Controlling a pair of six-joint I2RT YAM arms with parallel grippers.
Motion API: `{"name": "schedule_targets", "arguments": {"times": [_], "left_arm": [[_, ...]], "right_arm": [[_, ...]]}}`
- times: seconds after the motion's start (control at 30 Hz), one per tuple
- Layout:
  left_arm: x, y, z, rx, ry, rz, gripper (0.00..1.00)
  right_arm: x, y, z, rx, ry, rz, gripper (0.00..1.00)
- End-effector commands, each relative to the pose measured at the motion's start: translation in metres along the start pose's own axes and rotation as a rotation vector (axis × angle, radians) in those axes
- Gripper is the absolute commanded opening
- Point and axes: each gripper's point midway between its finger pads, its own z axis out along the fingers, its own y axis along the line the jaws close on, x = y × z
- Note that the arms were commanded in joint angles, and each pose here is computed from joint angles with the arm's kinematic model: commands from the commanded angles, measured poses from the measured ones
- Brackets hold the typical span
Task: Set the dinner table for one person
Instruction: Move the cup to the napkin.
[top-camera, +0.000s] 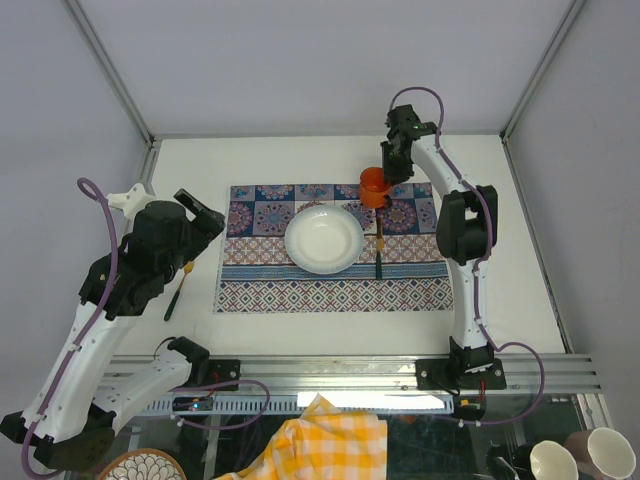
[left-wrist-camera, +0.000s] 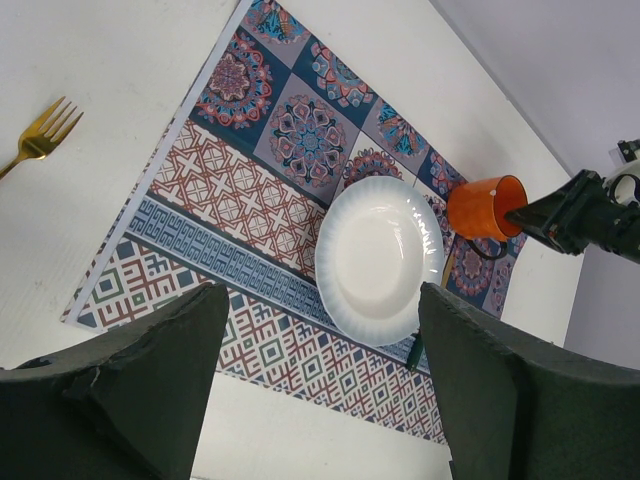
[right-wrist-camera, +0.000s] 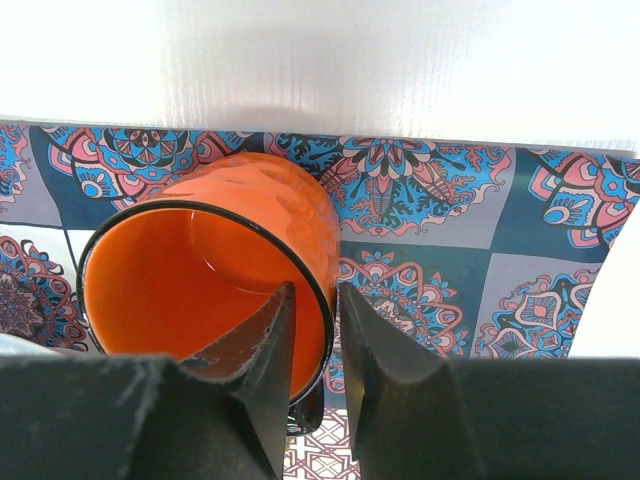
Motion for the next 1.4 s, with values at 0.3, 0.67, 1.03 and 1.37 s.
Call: {"name": "schedule_targets", "arguments": {"times": [0.3, 0.67, 1.03, 1.37], "left_arm": [[-0.008, -0.008, 0.000, 0.035, -0.029, 0.001, 0.79], [-0.005, -0.010, 0.004, 0.036, -0.019, -0.002, 0.78], [-0.017, 0.017, 0.032, -0.205, -0.090, 0.155, 0.66], [-0.002, 0.092, 0.076, -0.590, 0.154, 0.361, 0.64]], "right_arm": [[-0.050, -0.011, -0.084, 0.083, -0.233, -0.008, 0.42], [-0.069, -0.005, -0.190, 0.138, -0.486, -0.002, 0.60], [-0.019, 0.070, -0.224, -0.208, -0.548, -0.126, 1.00], [0.024, 0.077, -0.250, -0.267, -0.547, -0.142, 0.99]]}}
